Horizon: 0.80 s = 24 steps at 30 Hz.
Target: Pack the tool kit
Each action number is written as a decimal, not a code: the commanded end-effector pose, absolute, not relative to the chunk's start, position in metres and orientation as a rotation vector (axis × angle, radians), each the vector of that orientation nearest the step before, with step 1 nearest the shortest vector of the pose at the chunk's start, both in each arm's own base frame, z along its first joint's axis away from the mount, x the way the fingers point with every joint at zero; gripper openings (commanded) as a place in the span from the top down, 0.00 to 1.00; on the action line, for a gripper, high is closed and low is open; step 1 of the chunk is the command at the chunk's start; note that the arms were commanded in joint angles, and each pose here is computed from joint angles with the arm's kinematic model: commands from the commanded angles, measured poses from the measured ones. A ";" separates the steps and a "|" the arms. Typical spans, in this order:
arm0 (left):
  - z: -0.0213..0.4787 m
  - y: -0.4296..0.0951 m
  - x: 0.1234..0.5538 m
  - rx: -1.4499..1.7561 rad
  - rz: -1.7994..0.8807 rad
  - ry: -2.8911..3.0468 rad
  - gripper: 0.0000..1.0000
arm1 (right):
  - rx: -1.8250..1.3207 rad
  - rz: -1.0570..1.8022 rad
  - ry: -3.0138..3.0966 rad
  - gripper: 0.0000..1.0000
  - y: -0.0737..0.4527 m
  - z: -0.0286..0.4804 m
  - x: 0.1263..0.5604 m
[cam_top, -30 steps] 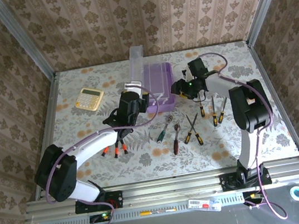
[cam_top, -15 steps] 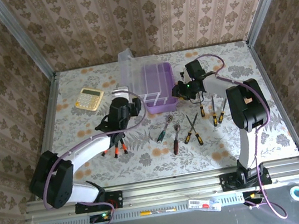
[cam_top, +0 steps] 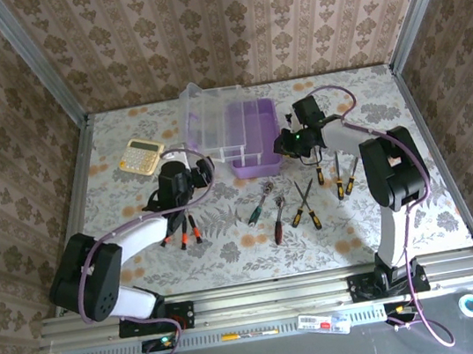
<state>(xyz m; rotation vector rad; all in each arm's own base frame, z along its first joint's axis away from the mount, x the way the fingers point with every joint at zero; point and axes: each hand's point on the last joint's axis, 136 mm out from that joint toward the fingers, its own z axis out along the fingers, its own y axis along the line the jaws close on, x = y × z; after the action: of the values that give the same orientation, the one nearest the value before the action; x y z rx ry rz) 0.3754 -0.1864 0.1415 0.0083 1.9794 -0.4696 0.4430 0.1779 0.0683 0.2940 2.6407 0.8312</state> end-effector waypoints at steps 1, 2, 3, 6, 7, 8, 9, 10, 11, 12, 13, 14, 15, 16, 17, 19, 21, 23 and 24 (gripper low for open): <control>0.127 -0.182 0.371 -0.027 -0.534 1.983 0.30 | 0.364 0.736 2.695 0.81 0.164 0.059 0.428; 0.125 -0.180 0.369 -0.037 -0.541 1.983 0.30 | 0.367 0.729 2.699 0.81 0.164 0.058 0.427; 0.122 -0.177 0.368 -0.050 -0.543 1.983 0.30 | 0.369 0.723 2.698 0.81 0.163 0.058 0.428; 0.117 -0.175 0.365 -0.066 -0.569 1.978 0.30 | 0.375 0.709 2.705 0.83 0.162 0.056 0.428; 0.115 -0.174 0.364 -0.071 -0.571 1.979 0.30 | 0.377 0.710 2.708 0.83 0.163 0.057 0.429; 0.111 -0.172 0.363 -0.076 -0.575 1.984 0.30 | 0.377 0.707 2.707 0.83 0.163 0.058 0.429; 0.109 -0.171 0.362 -0.082 -0.577 1.985 0.29 | 0.376 0.704 2.706 0.83 0.163 0.059 0.429; 0.106 -0.169 0.362 -0.091 -0.582 1.984 0.29 | 0.373 0.702 2.706 0.83 0.164 0.061 0.428; 0.103 -0.170 0.361 -0.092 -0.591 1.987 0.28 | 0.372 0.696 2.704 0.83 0.165 0.062 0.429; 0.102 -0.161 0.364 -0.118 -0.586 1.987 0.28 | 0.373 0.690 2.707 0.83 0.164 0.062 0.428; 0.098 -0.156 0.365 -0.144 -0.589 1.993 0.27 | 0.376 0.687 2.708 0.83 0.164 0.063 0.428; 0.097 -0.153 0.366 -0.162 -0.600 1.992 0.27 | 0.377 0.685 2.706 0.83 0.164 0.063 0.428; 0.095 -0.150 0.367 -0.177 -0.609 1.998 0.26 | 0.376 0.683 2.707 0.83 0.165 0.063 0.428; 0.093 -0.148 0.369 -0.188 -0.620 2.001 0.26 | 0.381 0.683 2.711 0.83 0.165 0.062 0.428; 0.091 -0.148 0.370 -0.193 -0.626 2.007 0.26 | 0.379 0.692 2.709 0.83 0.166 0.063 0.428; 0.089 -0.150 0.372 -0.191 -0.640 2.016 0.27 | 0.372 0.709 2.708 0.83 0.169 0.064 0.430; 0.087 -0.148 0.373 -0.209 -0.639 2.021 0.26 | 0.363 0.713 2.711 0.83 0.170 0.064 0.432; 0.084 -0.146 0.372 -0.231 -0.645 2.031 0.24 | 0.354 0.705 2.721 0.83 0.170 0.063 0.434; 0.084 -0.145 0.371 -0.240 -0.647 2.034 0.23 | 0.354 0.700 2.725 0.83 0.170 0.062 0.435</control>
<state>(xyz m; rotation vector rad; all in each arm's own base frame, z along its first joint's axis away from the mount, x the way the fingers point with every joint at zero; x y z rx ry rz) 0.3722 -0.1540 0.0917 -0.1973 2.0147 -0.6600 0.4350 0.1793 0.0692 0.3158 2.6810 0.7618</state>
